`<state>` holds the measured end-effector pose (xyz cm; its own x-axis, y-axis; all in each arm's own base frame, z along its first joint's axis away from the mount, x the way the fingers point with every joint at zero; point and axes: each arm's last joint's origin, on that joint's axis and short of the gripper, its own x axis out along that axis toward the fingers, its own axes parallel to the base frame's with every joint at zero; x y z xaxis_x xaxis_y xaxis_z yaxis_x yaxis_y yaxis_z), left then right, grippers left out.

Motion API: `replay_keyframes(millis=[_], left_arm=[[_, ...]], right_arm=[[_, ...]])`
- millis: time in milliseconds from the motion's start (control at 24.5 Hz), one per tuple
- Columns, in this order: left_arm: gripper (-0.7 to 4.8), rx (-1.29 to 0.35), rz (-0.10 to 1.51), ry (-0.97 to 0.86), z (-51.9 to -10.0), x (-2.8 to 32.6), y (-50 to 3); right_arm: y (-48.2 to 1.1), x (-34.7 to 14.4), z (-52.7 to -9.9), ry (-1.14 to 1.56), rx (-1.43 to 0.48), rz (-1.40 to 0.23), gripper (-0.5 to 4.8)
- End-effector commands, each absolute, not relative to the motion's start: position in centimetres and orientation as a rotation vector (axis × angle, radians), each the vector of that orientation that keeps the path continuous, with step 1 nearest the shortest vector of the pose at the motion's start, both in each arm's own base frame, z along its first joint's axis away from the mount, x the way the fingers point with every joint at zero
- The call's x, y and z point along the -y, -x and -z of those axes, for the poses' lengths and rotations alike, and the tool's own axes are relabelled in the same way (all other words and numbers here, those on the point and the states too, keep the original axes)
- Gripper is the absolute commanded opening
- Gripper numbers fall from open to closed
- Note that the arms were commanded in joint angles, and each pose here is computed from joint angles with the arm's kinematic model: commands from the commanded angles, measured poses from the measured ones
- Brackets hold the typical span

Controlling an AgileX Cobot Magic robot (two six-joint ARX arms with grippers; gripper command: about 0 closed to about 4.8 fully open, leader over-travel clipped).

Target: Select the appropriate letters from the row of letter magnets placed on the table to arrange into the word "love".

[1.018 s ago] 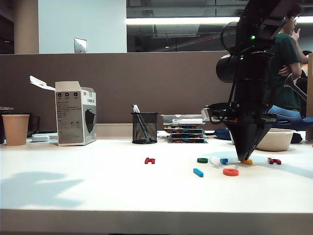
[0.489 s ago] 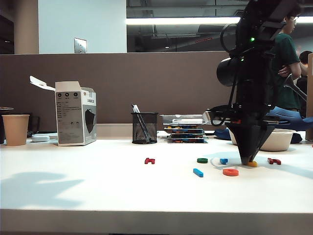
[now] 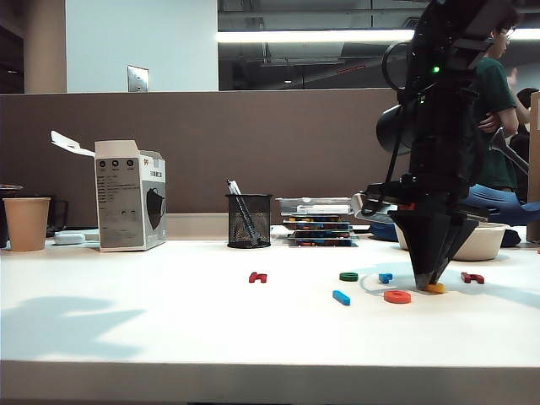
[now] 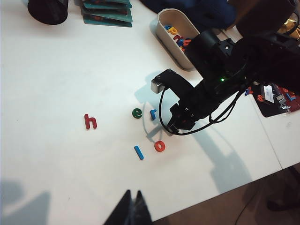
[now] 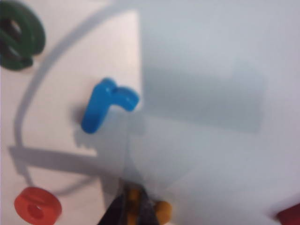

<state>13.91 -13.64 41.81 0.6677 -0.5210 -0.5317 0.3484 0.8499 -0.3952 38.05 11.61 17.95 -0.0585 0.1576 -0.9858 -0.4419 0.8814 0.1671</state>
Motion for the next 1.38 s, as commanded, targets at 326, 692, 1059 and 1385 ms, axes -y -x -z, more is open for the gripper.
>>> replay_keyframes(millis=[326,692,1059,1385], left_arm=[[-0.05,-0.666,0.502,0.273,-42.0,13.6,-13.9],[-0.05,-0.666,0.502,0.273,-42.0,13.6,-13.9],[-0.05,-0.666,0.502,0.273,-42.0,13.6,-13.9],[-0.05,-0.666,0.502,0.273,-42.0,13.6,-13.9]], right_arm=[[-35.1,-10.2,-18.2,0.191,-1.502,-0.407,-0.05],[-34.1,-10.1,-16.6,0.121,-1.537,-0.417,-0.05],[-34.1,-10.2,-16.7,0.109,-1.529,-0.407,0.54],[-34.0,-10.2,-16.8,0.09,-1.54,-0.425,0.68]])
